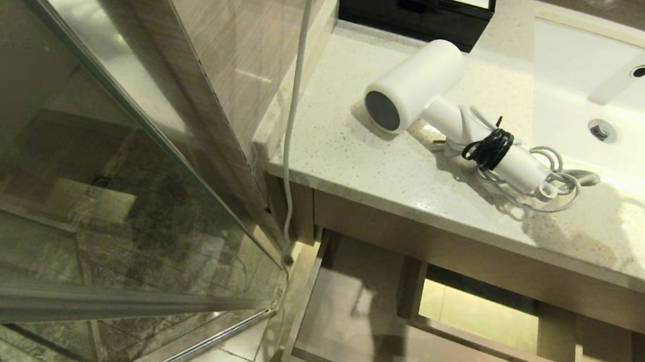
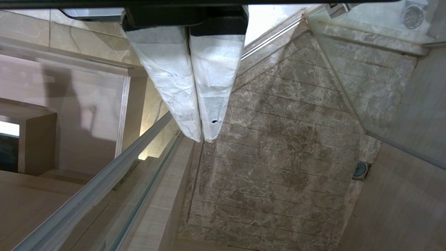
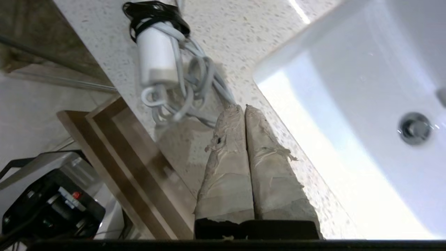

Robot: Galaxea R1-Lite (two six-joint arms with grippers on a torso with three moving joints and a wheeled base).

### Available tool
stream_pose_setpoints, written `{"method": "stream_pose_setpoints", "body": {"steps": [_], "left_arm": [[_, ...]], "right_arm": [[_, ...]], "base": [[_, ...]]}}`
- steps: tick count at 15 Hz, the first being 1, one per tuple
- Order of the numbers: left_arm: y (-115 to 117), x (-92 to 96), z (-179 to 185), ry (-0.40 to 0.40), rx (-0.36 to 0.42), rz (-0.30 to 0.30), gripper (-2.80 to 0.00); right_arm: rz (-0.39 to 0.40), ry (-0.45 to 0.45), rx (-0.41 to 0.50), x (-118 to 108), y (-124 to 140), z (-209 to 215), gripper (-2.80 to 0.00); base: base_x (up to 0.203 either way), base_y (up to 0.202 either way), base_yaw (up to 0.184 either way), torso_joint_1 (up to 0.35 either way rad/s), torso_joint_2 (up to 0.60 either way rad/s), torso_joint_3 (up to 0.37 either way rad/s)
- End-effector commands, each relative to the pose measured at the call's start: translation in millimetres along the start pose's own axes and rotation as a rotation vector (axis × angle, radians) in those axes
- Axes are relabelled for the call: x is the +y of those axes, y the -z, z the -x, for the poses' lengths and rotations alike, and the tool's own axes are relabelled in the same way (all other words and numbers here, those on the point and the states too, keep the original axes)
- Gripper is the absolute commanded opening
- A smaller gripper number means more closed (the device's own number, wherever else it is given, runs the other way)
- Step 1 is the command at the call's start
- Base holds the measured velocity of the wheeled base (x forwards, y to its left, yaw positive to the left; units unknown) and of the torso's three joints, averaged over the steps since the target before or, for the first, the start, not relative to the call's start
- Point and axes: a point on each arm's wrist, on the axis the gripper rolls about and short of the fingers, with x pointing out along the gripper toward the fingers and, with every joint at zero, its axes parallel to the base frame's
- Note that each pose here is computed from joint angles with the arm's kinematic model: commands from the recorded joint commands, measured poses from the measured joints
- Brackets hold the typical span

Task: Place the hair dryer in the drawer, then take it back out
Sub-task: Close the drawer

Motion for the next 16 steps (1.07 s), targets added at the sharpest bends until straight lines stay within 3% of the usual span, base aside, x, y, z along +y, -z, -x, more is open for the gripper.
{"method": "stream_pose_setpoints", "body": {"steps": [1, 7, 12, 16], "left_arm": [[0.0, 0.0, 0.0, -0.001, 0.000, 0.000, -2.80], [0.1, 0.0, 0.0, -0.001, 0.000, 0.000, -2.80], [0.5, 0.0, -0.1, -0.001, 0.002, 0.000, -2.80], [0.4, 0.0, -0.1, 0.000, 0.001, 0.000, -2.80]], "right_arm": [[0.025, 0.064, -0.030, 13.3, 0.0, 30.7, -2.80], [0.028, 0.232, -0.002, 51.4, 24.3, 81.2, -2.80], [0.022, 0.328, 0.008, 93.0, 51.1, 112.0, -2.80], [-0.002, 0.419, 0.054, 98.3, 59.1, 110.2, -2.80]], "base": [[0.000, 0.000, 0.000, 0.000, 0.00, 0.000], [0.000, 0.000, 0.000, -0.021, 0.01, -0.012], [0.000, 0.000, 0.000, -0.299, 0.13, -0.158], [0.000, 0.000, 0.000, -0.324, 0.11, -0.214]]}}
